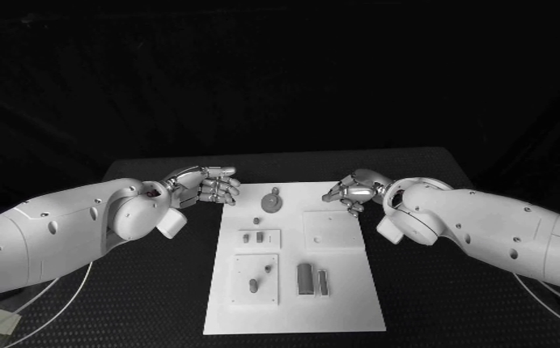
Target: Assemble the parts on the task board
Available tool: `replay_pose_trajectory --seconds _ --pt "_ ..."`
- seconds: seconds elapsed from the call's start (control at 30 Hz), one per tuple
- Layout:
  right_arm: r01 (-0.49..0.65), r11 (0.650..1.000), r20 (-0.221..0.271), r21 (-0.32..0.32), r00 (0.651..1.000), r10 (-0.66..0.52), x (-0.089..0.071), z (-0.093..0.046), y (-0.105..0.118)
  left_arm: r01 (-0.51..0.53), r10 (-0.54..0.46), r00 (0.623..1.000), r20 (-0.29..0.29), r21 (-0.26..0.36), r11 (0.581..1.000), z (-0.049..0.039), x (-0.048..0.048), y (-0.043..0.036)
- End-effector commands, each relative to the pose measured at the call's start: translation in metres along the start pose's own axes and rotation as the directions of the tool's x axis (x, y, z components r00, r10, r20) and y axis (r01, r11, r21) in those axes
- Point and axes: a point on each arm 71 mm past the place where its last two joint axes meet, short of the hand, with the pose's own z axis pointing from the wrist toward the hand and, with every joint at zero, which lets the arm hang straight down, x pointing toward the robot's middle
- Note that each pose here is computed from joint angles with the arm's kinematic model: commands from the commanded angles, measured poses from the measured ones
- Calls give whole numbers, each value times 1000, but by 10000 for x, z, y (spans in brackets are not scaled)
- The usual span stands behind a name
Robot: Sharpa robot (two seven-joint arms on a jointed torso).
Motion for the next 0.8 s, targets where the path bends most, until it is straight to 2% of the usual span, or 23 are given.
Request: replay_pose_trajectory --seconds 0.03,0.17,0.3,0.43,0.5,0.57,0.7,0.8 --pt "-199 960 95 -197 971 221 -263 96 87 -21 13 995 100 83 996 38 -44 -133" --pt "-232 942 143 -243 952 271 -472 223 81 -48 28 986 166 118 992 96 -93 -220" --pt "-224 939 210 -260 936 281 -643 321 76 -79 38 965 260 149 986 183 -193 -272" --pt "-287 916 237 -280 904 356 -710 413 9 -77 8 932 362 176 981 308 -291 -328" --pt "-312 901 236 -301 891 387 -716 426 22 -82 9 927 374 180 980 337 -305 -344" --pt "-324 893 214 -312 892 399 -682 439 7 -85 9 924 382 182 980 363 -314 -357" --pt "-339 883 206 -324 886 415 -653 453 -15 -85 12 931 366 184 979 429 -282 -379" --pt "-360 869 197 -341 876 441 -632 478 17 -89 16 931 363 186 979 447 -267 -385"
